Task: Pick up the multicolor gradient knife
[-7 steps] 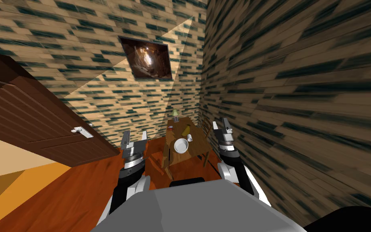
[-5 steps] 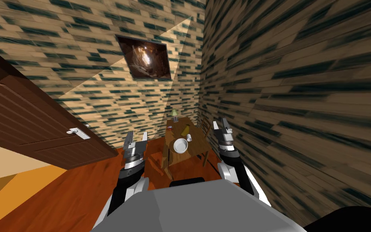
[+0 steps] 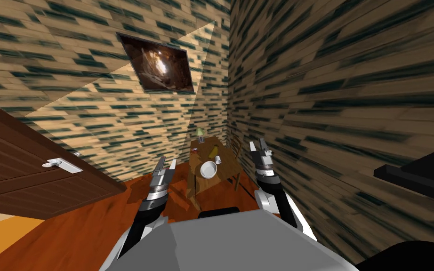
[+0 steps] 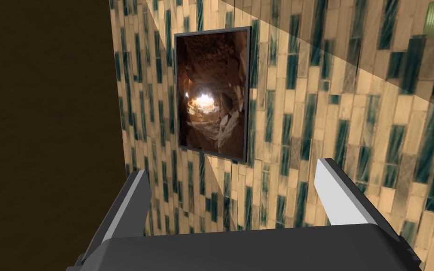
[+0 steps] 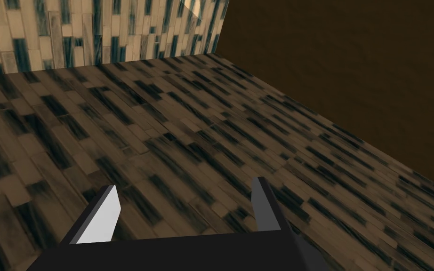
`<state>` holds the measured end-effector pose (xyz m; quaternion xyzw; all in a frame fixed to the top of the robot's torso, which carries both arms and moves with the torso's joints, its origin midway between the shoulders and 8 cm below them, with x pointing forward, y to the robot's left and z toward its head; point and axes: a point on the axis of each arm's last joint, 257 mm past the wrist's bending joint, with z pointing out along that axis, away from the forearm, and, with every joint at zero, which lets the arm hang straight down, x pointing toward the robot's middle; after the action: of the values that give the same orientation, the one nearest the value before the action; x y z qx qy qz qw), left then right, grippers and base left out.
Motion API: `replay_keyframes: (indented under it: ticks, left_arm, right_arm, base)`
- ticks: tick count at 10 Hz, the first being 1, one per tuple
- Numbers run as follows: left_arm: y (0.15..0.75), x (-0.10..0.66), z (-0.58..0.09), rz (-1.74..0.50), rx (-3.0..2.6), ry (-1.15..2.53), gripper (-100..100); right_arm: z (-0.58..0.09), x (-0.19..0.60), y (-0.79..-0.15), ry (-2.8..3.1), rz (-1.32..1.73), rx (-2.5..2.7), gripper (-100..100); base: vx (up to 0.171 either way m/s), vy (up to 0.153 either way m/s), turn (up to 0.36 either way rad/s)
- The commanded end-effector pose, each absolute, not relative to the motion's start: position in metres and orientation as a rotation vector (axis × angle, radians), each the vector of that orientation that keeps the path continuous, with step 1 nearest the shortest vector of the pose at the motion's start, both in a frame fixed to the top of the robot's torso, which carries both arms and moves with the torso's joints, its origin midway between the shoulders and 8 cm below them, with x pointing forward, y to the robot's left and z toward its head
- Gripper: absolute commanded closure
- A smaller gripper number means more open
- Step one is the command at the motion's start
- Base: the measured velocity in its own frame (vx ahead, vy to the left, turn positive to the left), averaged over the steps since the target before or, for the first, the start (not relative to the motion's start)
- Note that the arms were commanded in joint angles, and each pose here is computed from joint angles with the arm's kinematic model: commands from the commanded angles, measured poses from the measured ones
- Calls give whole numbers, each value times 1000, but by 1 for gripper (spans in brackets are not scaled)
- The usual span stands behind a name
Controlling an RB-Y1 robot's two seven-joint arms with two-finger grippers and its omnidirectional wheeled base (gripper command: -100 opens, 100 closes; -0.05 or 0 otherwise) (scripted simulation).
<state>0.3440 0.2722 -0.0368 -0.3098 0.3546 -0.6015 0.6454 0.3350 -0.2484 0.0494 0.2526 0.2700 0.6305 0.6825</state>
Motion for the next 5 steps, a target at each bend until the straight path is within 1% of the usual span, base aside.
replay_keyframes:
  ticks: [1,4,5]
  left_arm:
    - [273,345,-66,-1337,-735,899,-100]
    - [281,342,-128,-1264,-817,1077,-100]
    - [281,342,-128,-1264,-817,1077,-100]
  right_arm:
    - [49,335,-248,606,1414,567,0]
    - [49,335,-248,606,1414,567,0]
    - [49,335,-248,606,1414,567,0]
  base:
    - [-46,33,-251]
    - [-49,40,-335]
    - [-29,23,-79]
